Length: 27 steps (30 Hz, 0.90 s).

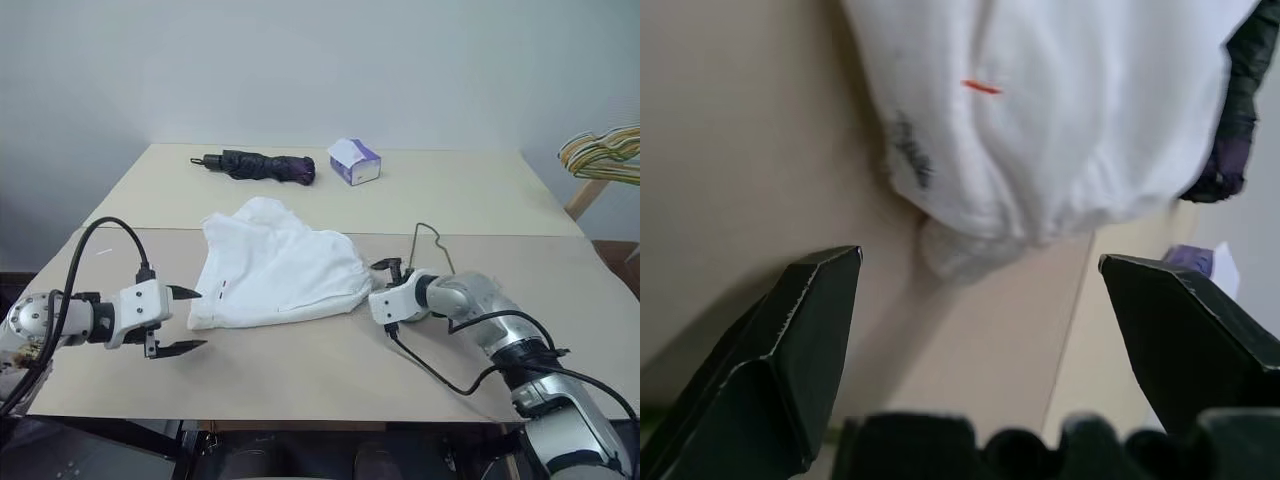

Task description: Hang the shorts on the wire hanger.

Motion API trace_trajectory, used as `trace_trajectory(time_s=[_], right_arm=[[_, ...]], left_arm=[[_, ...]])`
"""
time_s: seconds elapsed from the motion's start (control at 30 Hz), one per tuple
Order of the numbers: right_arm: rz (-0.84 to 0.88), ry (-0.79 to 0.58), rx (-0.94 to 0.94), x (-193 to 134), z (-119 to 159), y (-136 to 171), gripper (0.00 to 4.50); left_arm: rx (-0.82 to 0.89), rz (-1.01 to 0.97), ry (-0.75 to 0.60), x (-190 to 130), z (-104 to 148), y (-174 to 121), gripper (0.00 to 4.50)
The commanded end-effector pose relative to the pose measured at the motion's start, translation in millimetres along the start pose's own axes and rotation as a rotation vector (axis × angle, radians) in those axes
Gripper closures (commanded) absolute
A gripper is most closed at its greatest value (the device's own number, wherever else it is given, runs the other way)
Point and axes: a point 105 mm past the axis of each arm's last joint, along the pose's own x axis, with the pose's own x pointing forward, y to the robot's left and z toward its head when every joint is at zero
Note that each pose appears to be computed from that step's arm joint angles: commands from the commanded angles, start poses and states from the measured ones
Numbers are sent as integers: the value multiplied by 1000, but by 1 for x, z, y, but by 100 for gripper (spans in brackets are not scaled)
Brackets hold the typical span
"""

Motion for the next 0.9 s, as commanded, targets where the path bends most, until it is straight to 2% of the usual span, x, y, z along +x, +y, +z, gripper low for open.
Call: trace_trajectory(time_s=[0.03, 0.4, 0.43, 0.9], right_arm=[[-23, -26, -10, 7, 4, -7, 67], [-85, -64, 8, 17, 14, -17, 433], [-87, -66, 8, 17, 15, -18, 447], [-96, -55, 12, 6, 16, -18, 447]], left_arm=[[23, 42, -15, -7, 8, 6, 0], [16, 36, -9, -3, 4, 5, 0], [16, 35, -10, -2, 4, 5, 0], [6, 7, 45, 23, -19, 10, 0]])
